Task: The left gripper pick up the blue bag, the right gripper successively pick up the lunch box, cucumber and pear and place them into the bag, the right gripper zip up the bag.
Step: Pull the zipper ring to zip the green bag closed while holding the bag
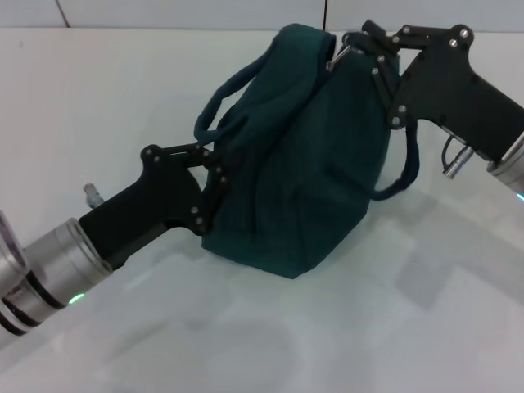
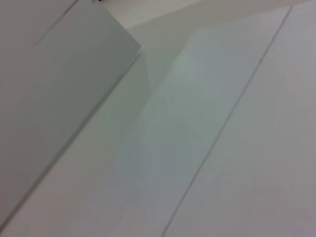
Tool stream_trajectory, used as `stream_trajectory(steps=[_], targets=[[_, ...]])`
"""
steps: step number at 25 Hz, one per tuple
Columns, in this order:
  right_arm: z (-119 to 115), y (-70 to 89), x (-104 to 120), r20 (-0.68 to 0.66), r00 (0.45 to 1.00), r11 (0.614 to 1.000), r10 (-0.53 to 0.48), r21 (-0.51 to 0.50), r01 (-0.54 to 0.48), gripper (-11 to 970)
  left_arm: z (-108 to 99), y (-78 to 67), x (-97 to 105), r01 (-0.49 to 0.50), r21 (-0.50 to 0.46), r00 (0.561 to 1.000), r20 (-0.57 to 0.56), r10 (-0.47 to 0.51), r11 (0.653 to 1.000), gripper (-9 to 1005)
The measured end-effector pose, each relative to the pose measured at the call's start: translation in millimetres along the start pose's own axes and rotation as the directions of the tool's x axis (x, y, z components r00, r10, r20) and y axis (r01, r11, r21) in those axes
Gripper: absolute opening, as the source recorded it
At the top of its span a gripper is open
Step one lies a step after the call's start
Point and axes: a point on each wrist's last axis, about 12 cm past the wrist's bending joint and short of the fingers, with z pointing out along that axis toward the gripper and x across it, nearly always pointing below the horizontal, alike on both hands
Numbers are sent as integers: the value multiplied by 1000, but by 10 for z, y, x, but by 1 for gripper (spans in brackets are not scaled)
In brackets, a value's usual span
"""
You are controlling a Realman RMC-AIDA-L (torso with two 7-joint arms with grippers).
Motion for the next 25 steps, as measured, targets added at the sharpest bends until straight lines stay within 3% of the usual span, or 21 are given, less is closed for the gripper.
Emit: stream_trajectory(steps=[7, 15, 25], targets=[[-50, -88, 94, -69, 997, 997, 24, 78, -19, 18, -155, 88, 4, -12, -115, 1000, -7, 11, 993, 40], [-141, -120, 181, -130, 990, 992, 48, 124, -32, 19, -159, 161, 39, 11, -163, 999, -40, -18, 987, 27], [-379, -312, 372, -202, 946, 938, 253, 291, -188, 20, -141, 212, 28, 28, -170, 999, -41, -36, 985, 10]])
